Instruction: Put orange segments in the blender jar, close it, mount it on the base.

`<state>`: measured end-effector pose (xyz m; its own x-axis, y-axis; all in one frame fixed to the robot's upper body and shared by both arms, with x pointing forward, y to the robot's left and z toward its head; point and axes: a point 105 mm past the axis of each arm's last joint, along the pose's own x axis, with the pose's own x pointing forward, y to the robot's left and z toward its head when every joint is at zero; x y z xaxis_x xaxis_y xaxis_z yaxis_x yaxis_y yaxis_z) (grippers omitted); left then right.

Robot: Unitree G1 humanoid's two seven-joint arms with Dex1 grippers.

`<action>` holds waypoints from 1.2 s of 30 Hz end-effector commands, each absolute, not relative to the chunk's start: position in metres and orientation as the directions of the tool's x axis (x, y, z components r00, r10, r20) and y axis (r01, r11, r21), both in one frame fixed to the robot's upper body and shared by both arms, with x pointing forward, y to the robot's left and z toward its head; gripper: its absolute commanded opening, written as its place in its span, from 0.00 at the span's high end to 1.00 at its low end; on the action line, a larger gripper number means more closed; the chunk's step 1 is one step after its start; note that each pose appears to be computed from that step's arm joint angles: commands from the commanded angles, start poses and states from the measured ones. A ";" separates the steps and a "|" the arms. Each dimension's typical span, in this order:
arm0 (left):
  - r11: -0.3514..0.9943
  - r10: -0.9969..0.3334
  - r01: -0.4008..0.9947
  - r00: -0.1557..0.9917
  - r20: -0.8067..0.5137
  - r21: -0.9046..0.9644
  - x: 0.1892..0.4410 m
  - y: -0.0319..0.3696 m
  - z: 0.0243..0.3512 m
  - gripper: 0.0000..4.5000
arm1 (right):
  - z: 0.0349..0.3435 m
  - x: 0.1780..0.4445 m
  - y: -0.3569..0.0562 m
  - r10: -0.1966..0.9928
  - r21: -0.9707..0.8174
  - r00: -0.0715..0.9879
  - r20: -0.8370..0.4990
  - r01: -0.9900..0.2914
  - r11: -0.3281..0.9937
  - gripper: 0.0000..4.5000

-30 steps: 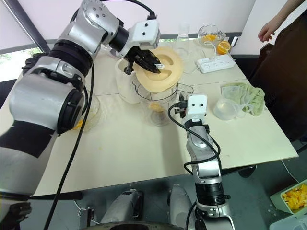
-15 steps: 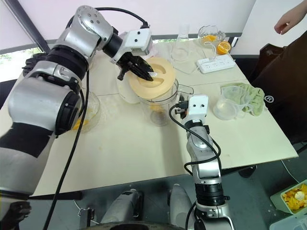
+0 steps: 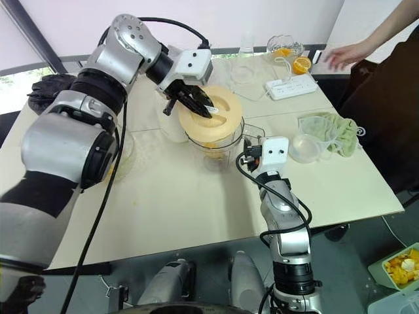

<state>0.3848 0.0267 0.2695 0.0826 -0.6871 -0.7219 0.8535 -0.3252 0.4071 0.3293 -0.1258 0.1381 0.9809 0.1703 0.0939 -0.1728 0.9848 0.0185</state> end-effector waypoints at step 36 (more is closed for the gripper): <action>-0.363 -0.675 0.893 -0.053 -0.736 0.268 0.369 0.037 0.257 0.94 | 0.170 0.319 -0.083 0.390 0.013 0.894 0.219 -0.403 0.915 0.66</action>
<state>0.3714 0.0336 0.2666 -0.0280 -0.7063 -0.7074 0.8925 -0.3363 0.3005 0.3232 -0.0913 0.1357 0.9297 0.3597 0.0792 -0.3626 0.9316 0.0252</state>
